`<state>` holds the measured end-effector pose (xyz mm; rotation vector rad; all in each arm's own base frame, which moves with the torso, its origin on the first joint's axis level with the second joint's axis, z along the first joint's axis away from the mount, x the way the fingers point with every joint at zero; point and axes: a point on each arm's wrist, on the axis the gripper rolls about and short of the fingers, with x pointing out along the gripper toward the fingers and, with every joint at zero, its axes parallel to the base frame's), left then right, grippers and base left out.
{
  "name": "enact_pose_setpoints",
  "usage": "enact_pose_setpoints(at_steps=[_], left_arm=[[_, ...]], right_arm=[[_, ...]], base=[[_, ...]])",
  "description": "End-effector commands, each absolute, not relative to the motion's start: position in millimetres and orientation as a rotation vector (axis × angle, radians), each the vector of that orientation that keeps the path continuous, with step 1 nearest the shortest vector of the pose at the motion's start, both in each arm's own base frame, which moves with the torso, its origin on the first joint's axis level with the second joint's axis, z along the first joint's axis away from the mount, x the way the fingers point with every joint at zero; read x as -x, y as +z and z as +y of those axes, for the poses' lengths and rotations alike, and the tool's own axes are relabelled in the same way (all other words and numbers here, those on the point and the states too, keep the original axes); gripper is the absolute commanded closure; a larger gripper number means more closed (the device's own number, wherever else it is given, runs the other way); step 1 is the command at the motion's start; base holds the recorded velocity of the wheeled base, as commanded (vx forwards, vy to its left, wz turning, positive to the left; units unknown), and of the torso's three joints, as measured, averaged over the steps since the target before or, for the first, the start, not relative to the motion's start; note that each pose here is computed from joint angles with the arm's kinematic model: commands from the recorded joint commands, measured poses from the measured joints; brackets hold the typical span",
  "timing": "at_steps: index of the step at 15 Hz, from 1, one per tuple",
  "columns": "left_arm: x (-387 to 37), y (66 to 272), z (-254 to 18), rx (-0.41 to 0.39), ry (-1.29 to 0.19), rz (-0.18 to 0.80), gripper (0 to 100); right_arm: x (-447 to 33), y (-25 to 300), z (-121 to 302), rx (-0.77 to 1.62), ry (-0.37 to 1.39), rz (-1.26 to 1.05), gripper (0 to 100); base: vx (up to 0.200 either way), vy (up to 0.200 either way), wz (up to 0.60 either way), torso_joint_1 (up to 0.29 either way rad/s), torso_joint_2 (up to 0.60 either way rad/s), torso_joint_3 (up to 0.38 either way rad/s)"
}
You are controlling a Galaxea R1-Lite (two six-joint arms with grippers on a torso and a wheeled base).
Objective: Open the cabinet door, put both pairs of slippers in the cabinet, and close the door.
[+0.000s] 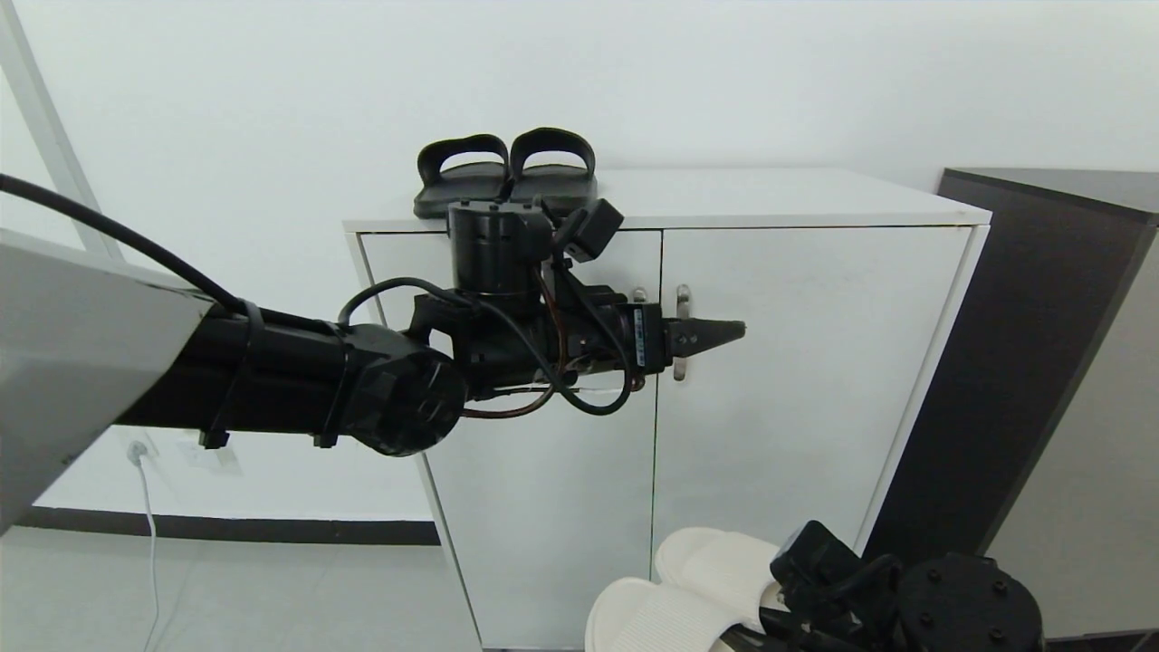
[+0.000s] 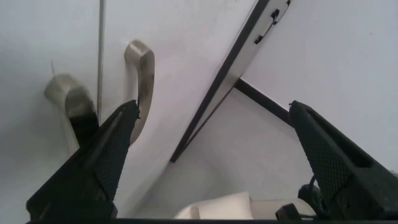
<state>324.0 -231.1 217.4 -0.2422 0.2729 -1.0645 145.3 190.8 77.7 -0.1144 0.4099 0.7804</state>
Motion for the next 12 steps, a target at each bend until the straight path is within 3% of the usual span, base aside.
enact_pose_setpoints(at_steps=[1, 12], left_arm=[[-330, 217, -234, 0.242, -1.048, 0.263, 0], [-333, 205, -245, 0.237, -1.018, 0.286, 0]], right_arm=[[-146, 77, 191, 0.115, 0.779, 0.413, 100], [-147, 78, 190, 0.112, 0.773, 0.402, 100]], base=[[0.000, 0.000, 0.00, 0.000, 0.00, 0.000], [0.000, 0.000, 0.00, 0.000, 0.00, 0.000]])
